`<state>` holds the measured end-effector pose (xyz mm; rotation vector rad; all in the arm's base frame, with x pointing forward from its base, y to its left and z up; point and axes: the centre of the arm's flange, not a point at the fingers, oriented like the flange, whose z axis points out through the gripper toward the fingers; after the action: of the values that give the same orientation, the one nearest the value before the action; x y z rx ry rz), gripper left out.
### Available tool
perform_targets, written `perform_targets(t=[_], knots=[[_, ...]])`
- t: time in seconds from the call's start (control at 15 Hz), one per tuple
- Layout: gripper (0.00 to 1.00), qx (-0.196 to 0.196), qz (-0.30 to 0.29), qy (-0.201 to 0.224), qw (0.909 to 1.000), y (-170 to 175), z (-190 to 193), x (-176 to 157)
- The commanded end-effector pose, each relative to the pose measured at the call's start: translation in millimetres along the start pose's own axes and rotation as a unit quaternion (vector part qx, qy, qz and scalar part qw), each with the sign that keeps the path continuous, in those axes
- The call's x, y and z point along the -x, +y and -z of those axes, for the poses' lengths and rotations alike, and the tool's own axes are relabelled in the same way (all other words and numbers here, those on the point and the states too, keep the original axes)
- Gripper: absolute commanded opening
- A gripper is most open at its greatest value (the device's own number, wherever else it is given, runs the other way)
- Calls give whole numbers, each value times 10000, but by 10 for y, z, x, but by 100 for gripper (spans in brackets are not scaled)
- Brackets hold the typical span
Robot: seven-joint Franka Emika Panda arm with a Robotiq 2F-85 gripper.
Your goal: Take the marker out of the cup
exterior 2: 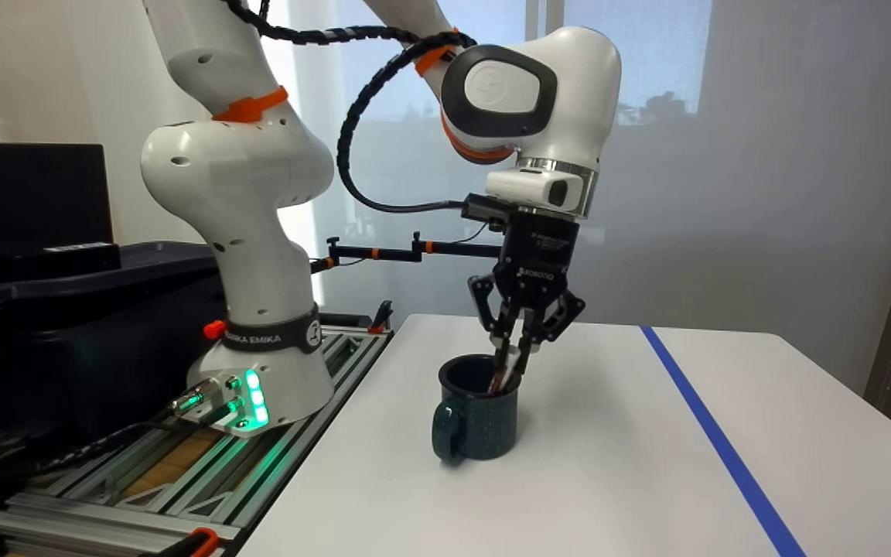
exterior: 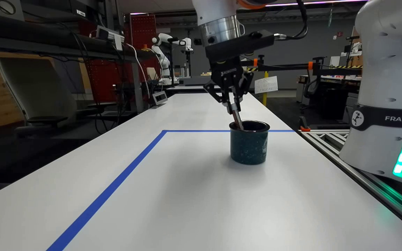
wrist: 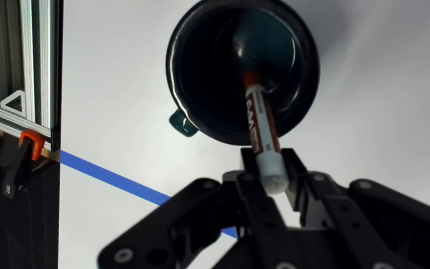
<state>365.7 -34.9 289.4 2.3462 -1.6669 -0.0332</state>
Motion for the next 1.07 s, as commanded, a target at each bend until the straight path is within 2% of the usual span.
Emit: perform_targets(t=[0.0, 0.27, 0.53, 0.73, 0.8, 1.0], knots=[[5, -336, -101, -165, 9992, 361, 260, -75], [5, -695, -368, -869, 9931, 532, 445, -431], [5, -997, -524, -1784, 9775, 749, 444, -764], [5, -1188, -665, -2251, 9648, 882, 433, -935], [5, -1242, -711, -2347, 9615, 909, 433, -978], [5, -1463, -1068, -2153, 9596, 926, 405, -1080]])
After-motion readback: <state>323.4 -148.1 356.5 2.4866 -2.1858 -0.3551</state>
